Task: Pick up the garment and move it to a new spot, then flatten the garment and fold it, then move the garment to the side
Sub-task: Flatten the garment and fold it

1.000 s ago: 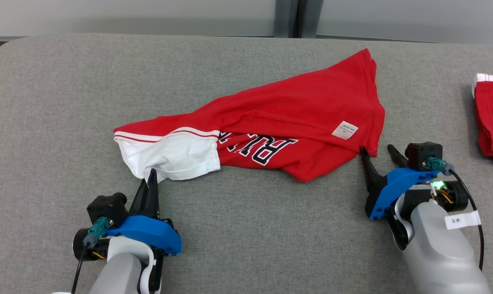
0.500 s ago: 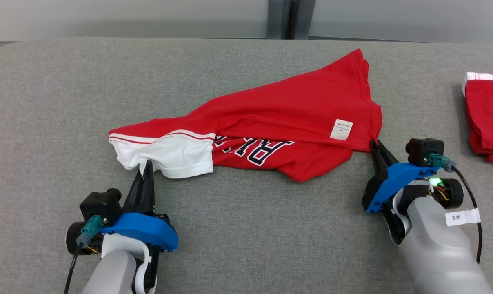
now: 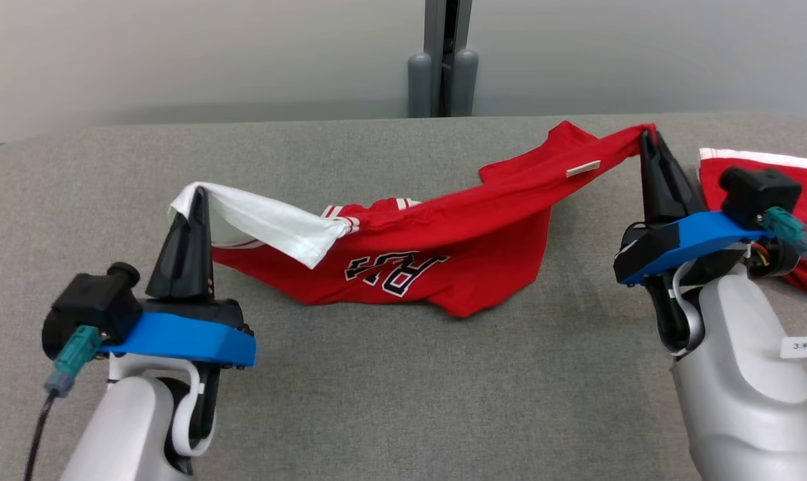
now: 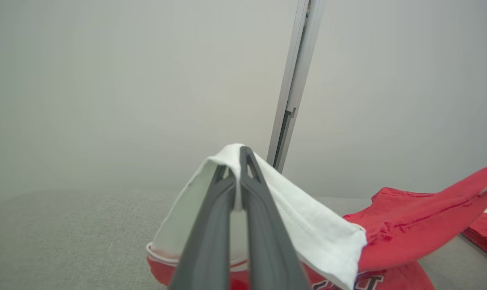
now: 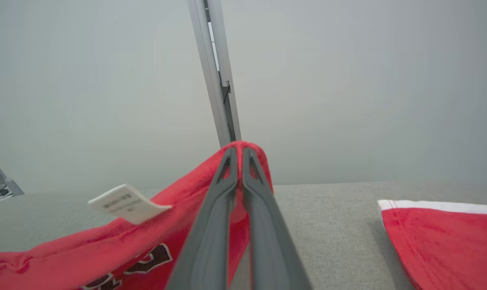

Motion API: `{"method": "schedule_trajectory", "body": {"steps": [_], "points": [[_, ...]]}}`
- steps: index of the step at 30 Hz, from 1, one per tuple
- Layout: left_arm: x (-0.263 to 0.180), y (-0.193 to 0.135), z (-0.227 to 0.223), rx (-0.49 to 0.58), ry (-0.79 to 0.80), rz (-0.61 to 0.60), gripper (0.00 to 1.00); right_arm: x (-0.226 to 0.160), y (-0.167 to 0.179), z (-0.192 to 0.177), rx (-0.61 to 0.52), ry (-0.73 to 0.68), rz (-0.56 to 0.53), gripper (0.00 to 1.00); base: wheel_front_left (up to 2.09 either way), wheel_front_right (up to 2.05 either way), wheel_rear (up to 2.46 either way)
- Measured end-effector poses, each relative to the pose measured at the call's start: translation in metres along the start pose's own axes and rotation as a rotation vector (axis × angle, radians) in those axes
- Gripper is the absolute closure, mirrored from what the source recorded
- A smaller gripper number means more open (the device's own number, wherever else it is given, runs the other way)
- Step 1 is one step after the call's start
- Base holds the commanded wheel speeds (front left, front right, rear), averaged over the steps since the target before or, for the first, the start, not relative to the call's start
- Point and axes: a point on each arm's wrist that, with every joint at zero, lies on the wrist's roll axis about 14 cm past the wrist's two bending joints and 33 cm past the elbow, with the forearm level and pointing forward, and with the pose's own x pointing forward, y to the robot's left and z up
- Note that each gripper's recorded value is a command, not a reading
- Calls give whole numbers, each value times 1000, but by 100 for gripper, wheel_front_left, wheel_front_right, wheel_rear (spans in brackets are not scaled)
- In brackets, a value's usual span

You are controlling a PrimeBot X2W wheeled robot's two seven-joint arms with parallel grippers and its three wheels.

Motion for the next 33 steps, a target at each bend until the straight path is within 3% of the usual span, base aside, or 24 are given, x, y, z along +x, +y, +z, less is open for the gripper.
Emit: {"method": "schedule_trajectory", "body": {"steps": [6,12,16,23,29,33], "points": [[-1,-26,95,51,-208,-110,100,-27,3,91,-17,-194,16,100,0,0,0],[-17,-62,193,145,-411,-239,100,-79,0,188,-92,-403,-4,100,0,0,0],[-26,-85,241,189,-507,-315,100,-109,-1,233,-150,-503,-32,100,0,0,0],[3,-100,252,225,-482,-385,100,-102,-11,231,-128,-444,-49,100,0,0,0],[65,-93,213,189,-341,-395,100,-48,-21,196,-97,-297,-47,100,0,0,0],[111,-80,203,228,-298,-357,100,1,-27,194,-137,-266,-72,100,0,0,0]]}}
